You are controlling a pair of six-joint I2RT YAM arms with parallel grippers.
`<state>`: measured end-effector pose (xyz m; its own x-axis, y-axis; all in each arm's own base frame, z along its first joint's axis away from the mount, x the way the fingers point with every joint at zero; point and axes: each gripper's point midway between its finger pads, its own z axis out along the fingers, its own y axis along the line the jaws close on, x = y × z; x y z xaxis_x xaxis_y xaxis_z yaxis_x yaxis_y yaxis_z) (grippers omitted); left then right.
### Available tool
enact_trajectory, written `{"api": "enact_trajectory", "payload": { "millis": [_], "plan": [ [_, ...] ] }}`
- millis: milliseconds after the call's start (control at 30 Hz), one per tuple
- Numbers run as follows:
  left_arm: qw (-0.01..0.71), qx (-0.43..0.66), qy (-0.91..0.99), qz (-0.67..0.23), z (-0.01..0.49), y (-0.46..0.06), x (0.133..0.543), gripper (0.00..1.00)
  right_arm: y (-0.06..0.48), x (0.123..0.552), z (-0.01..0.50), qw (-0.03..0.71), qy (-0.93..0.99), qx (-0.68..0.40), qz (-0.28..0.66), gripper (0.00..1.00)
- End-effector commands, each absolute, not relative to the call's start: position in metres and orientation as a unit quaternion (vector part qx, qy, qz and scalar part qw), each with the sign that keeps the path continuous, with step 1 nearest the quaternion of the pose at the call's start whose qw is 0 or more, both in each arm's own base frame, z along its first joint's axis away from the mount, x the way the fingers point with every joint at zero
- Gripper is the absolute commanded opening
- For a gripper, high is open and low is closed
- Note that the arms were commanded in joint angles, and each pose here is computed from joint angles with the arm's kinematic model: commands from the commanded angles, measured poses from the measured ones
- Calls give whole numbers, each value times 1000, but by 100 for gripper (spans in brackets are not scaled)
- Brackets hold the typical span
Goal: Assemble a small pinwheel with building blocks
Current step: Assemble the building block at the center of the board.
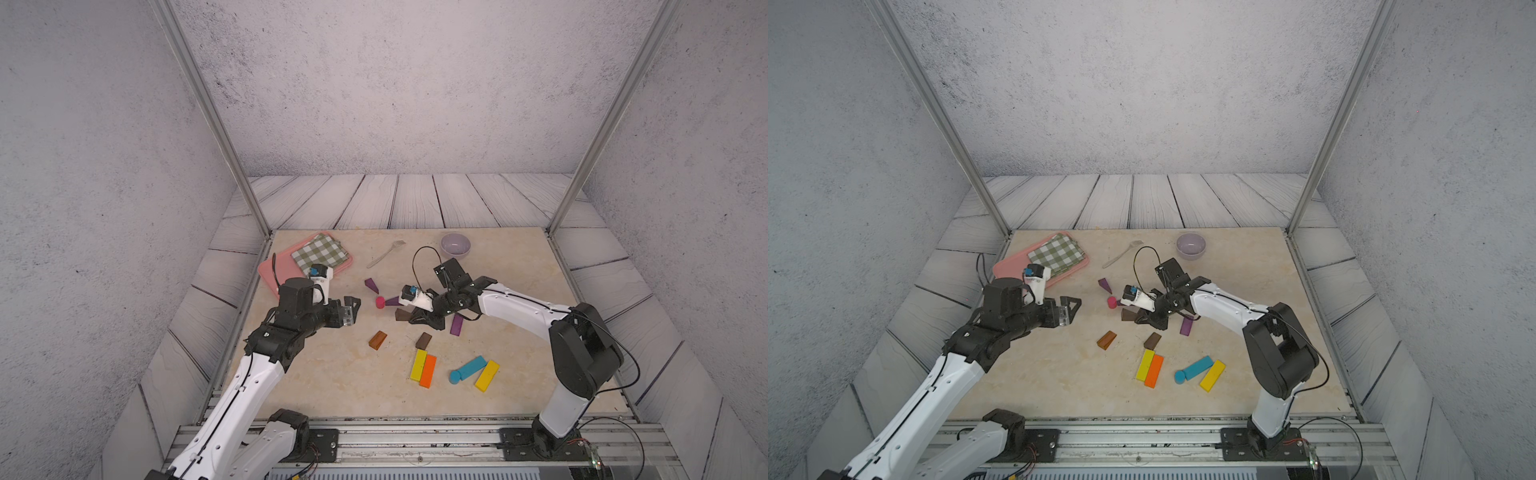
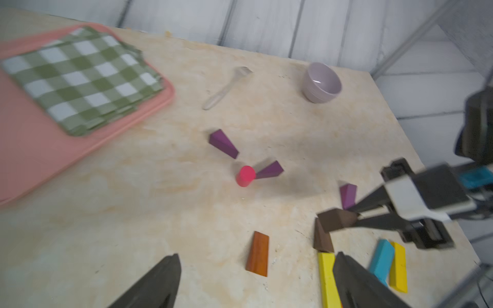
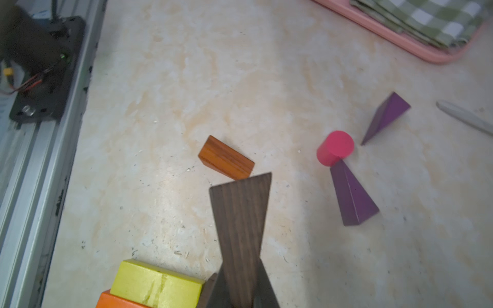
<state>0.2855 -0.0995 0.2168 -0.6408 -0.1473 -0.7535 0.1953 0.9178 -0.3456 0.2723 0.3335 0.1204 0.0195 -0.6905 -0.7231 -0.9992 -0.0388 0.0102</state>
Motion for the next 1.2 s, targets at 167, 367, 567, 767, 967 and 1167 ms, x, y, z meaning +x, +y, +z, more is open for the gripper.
{"api": "enact_trajectory", "payload": {
  "millis": [167, 367, 567, 767, 967, 1167],
  "plan": [
    [406, -102, 896, -148, 195, -43, 294, 96, 388, 254, 113, 218, 471, -811, 269, 0],
    [431, -108, 881, -163, 196, -42, 290, 96, 407, 282, 77, 179, 460, -839, 230, 0],
    [411, -99, 888, -179, 184, -50, 292, 96, 417, 305, 48, 167, 439, -861, 195, 0],
    [406, -95, 888, -193, 183, -54, 294, 96, 430, 319, 33, 159, 422, -876, 172, 0],
    [406, -94, 885, -207, 180, -57, 296, 96, 434, 325, 14, 150, 420, -880, 162, 0],
    [392, -97, 889, -215, 173, -60, 299, 96, 437, 326, 4, 145, 434, -873, 166, 6]
  ]
}}
